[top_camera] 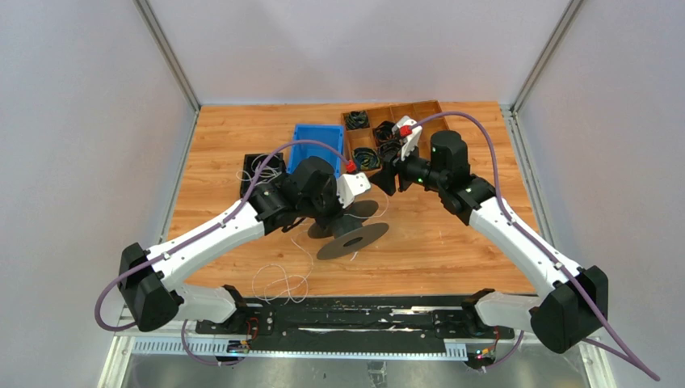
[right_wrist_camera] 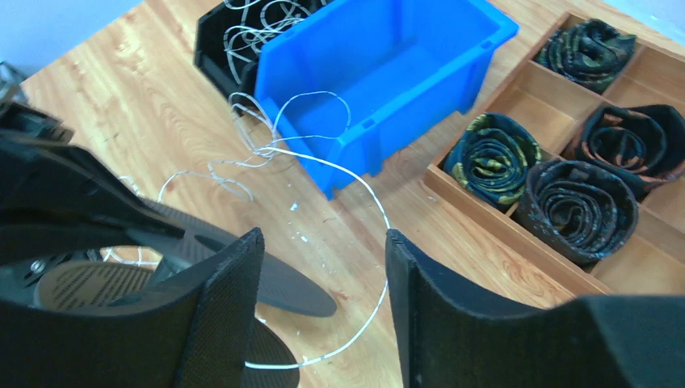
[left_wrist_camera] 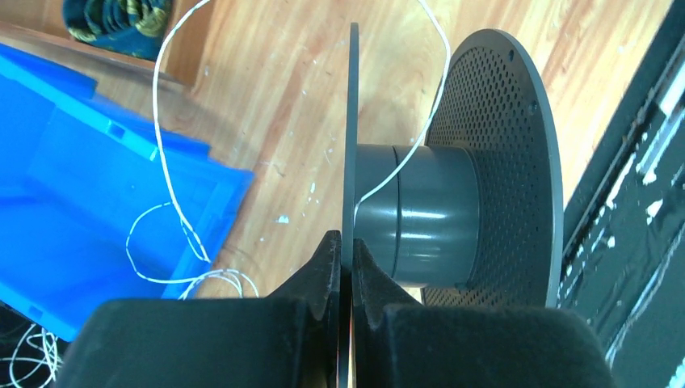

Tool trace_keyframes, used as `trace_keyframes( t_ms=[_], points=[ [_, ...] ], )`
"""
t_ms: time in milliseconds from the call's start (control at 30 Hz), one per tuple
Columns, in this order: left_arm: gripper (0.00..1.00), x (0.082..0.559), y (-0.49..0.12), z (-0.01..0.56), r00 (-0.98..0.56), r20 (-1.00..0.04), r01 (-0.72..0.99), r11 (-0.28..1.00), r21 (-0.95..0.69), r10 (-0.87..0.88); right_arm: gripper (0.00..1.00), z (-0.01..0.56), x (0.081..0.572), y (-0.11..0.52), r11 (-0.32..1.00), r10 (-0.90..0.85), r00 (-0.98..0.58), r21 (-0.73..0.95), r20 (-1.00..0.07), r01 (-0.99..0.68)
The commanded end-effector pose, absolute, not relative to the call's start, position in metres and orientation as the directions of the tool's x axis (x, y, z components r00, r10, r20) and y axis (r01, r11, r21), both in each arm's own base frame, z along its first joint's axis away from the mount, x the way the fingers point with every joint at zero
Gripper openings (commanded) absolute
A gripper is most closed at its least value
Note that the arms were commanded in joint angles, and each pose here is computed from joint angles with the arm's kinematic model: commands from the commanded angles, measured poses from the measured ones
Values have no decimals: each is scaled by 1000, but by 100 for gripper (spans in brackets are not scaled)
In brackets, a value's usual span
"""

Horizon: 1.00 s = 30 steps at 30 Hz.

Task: Wrap the cables
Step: Wrap the cable around the cable reel.

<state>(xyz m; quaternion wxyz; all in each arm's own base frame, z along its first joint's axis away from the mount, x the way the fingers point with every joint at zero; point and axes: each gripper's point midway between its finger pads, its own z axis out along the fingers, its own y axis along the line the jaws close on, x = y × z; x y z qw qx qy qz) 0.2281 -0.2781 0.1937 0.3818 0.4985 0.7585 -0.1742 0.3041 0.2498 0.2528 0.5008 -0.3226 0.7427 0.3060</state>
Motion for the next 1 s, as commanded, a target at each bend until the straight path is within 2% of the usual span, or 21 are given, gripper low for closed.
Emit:
trace_keyframes(
  t_ms=[0, 300, 633, 967],
  points=[
    [0, 219, -269, 223, -123, -765, 922, 359, 148, 632, 60, 283, 286, 253, 493, -202, -173, 53, -964, -869],
    [0, 200, -241, 250, -85, -775, 948, 290, 131, 626, 61, 289, 261, 249, 350, -258, -32, -62, -966, -935],
    [0, 189, -223, 292, -120, -863, 960, 278, 24, 491, 62, 280, 201, 245, 17, -268, 205, -217, -941, -976],
    [0, 172, -219, 303, -147, -903, 979, 187, -75, 403, 63, 269, 197, 244, -47, -292, 255, -252, -922, -967]
  ],
)
